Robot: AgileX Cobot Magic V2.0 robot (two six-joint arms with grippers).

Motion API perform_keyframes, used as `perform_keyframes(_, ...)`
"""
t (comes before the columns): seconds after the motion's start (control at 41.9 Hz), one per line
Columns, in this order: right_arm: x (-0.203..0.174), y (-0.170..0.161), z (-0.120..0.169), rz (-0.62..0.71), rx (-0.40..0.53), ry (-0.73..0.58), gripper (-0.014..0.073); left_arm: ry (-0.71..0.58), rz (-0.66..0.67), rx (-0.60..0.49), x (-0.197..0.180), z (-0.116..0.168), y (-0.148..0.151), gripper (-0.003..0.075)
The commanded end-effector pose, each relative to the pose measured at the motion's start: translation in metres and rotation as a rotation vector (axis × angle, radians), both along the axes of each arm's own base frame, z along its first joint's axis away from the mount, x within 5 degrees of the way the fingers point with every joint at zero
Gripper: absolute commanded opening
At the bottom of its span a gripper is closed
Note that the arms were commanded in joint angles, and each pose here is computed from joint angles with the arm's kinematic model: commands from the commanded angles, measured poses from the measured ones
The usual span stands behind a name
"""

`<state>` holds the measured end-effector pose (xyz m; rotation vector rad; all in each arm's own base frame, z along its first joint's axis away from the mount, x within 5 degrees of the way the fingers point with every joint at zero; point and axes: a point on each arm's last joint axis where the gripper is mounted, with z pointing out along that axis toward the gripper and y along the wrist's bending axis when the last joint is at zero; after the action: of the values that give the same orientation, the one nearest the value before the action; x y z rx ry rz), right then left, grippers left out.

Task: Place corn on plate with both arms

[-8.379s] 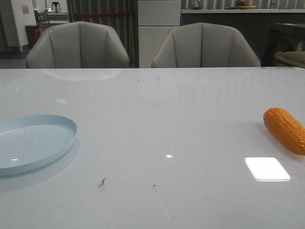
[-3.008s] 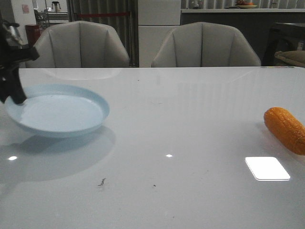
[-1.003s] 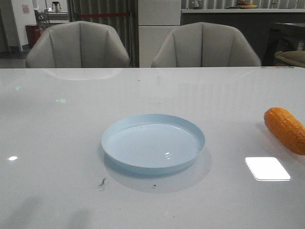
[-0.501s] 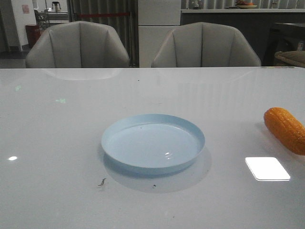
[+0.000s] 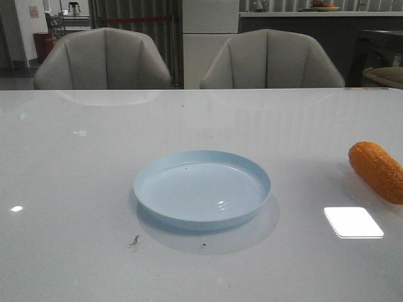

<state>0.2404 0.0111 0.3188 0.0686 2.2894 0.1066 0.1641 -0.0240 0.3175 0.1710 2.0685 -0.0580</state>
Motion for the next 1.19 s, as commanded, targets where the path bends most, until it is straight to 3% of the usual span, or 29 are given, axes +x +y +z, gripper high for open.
perform_keyframes(0.0,0.029,-0.001,0.027,0.003,-0.031,-0.048,0.0426,-0.136,0.001,-0.038,0.002,0.019,-0.001,0.0491)
perform_keyframes(0.191,0.091,0.001,0.014,0.010,-0.037,0.139,0.0428,-0.140,0.000,-0.038,0.003,0.020,-0.001,0.0491)
perform_keyframes(0.358,0.131,0.002,-0.022,0.016,-0.045,0.328,0.0472,-0.140,0.000,-0.039,0.003,0.020,-0.001,0.0491)
perform_keyframes(0.573,0.150,0.003,-0.073,0.019,-0.049,0.498,0.0514,-0.135,0.002,-0.057,0.002,0.020,-0.001,0.0491)
perform_keyframes(0.979,0.163,0.007,-0.110,0.014,0.004,0.568,0.0513,-0.133,0.003,-0.059,0.003,0.019,-0.002,0.0491)
perform_keyframes(1.17,0.166,0.007,-0.125,0.013,0.004,0.600,0.0429,-0.133,0.003,-0.059,0.003,0.019,-0.002,0.0491)
